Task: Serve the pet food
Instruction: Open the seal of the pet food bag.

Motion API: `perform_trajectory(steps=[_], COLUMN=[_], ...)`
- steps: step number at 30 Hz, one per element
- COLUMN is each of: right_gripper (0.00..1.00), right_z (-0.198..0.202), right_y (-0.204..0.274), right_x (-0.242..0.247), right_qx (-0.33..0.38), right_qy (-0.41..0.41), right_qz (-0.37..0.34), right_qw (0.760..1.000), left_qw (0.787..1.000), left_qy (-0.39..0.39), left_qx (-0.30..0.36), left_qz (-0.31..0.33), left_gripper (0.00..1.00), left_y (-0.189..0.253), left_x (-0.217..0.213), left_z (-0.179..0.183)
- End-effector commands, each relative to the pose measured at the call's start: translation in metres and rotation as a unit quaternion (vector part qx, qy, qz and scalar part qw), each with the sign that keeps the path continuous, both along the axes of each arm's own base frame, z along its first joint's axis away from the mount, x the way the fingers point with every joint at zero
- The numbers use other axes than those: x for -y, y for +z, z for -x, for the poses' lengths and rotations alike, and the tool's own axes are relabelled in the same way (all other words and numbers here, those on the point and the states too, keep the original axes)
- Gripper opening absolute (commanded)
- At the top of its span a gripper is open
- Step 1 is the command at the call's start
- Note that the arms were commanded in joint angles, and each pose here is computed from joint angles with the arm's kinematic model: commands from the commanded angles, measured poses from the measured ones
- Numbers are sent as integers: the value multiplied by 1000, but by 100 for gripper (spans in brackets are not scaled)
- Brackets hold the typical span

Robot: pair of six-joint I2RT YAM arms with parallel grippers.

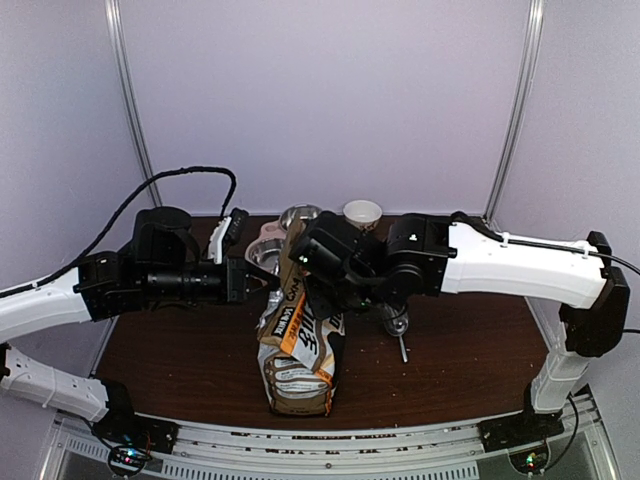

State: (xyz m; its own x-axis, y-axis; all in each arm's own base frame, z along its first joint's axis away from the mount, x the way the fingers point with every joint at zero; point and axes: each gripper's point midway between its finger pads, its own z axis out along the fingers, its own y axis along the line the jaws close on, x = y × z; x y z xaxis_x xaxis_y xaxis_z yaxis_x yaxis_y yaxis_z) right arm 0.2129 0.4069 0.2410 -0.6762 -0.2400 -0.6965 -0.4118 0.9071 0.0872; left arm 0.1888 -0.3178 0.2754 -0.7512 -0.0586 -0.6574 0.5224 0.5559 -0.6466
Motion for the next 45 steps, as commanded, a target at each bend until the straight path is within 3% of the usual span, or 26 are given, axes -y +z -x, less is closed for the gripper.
perform_trajectory(steps=[1, 11, 15, 21, 25, 37, 45], right_gripper=[0, 0, 0, 26, 30, 27, 24], right_z=[-5, 0, 14, 39, 50, 54, 50], right_y=[0, 39, 62, 93, 97, 86, 67], right_x=[13, 29, 17, -14, -27, -42, -49], right_qx=[5, -1, -7, -43, -62, -89, -105], right_qy=[-19, -6, 47, 126, 155, 158, 145], right_qz=[6, -78, -147, -245, -283, -313, -291], right_qw=[1000, 997, 988, 960, 944, 932, 940], left_qw=[1000, 997, 995, 989, 986, 985, 985], left_qy=[6, -35, -57, -91, -102, -104, -104], left_qx=[15, 47, 60, 78, 88, 91, 92], left_qz=[11, 41, 56, 84, 93, 99, 100], left_gripper=[0, 0, 0, 0, 0, 0, 0], left_y=[9, 33, 42, 61, 71, 72, 72], left_x=[-6, 6, 11, 24, 29, 30, 29], left_z=[2, 8, 13, 22, 25, 26, 26])
